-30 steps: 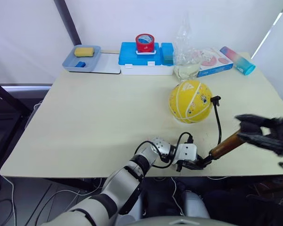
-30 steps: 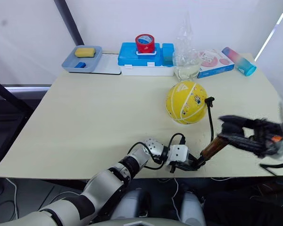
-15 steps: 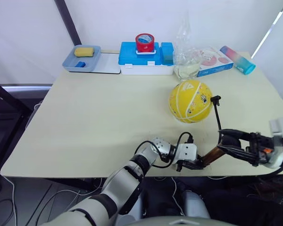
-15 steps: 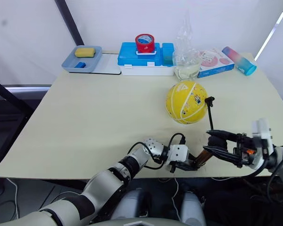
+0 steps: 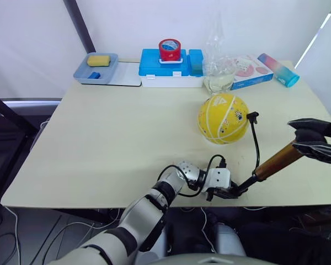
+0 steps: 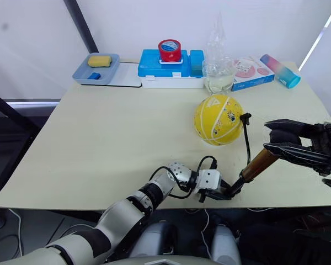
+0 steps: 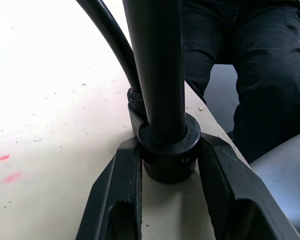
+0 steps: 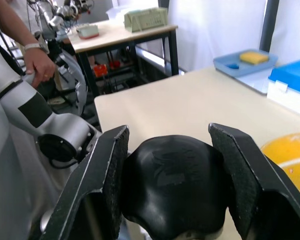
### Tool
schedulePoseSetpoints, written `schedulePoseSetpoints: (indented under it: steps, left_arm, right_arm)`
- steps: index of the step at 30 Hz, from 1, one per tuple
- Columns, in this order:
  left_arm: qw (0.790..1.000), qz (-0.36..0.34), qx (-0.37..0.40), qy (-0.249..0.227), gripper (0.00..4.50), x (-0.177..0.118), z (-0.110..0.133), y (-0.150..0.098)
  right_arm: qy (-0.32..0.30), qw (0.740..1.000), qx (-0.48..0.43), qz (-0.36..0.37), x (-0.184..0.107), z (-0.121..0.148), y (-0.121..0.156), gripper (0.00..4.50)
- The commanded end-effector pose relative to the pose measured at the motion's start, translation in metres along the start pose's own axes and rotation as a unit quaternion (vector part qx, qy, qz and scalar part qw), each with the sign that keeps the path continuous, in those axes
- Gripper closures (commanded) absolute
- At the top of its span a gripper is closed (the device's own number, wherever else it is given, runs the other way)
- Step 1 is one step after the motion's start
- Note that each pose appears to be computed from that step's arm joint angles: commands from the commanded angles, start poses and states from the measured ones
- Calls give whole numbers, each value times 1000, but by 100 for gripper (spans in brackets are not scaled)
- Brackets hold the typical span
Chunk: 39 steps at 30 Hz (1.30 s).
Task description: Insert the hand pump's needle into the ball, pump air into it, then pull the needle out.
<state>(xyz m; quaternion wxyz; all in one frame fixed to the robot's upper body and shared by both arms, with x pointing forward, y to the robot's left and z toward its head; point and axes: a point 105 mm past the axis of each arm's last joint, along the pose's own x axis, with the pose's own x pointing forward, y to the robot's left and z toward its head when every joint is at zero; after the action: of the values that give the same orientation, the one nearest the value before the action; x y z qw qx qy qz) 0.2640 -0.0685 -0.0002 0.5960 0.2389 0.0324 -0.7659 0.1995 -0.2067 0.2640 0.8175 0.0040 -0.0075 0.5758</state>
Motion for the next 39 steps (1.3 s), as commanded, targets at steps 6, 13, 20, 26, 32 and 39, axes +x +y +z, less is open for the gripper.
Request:
schedulePoseSetpoints:
  steps: [6, 13, 20, 26, 32, 39]
  left_arm:
    - [998, -46, -16, 51, 340, -2, -25, -22]
    - [998, -41, -16, 52, 340, -3, -26, -21]
    - [998, -41, -19, 53, 340, -5, -28, -22]
    - [998, -44, -17, 52, 340, -3, -27, -23]
    - [998, -46, -16, 50, 340, -2, -26, -24]
    - [997, -48, -16, 51, 340, -2, -27, -25]
  right_arm:
    - [62, 998, -6, -29, -2, -50, -4, 246]
    - [79, 996, -22, -47, 6, -109, -10, 246]
    - [74, 995, -38, -53, 8, -118, -12, 246]
    - [24, 999, -34, -27, 1, -67, -6, 246]
    - [2, 999, -40, -22, -9, -23, -1, 246]
    - [-16, 998, -47, -24, -17, 22, 1, 246]
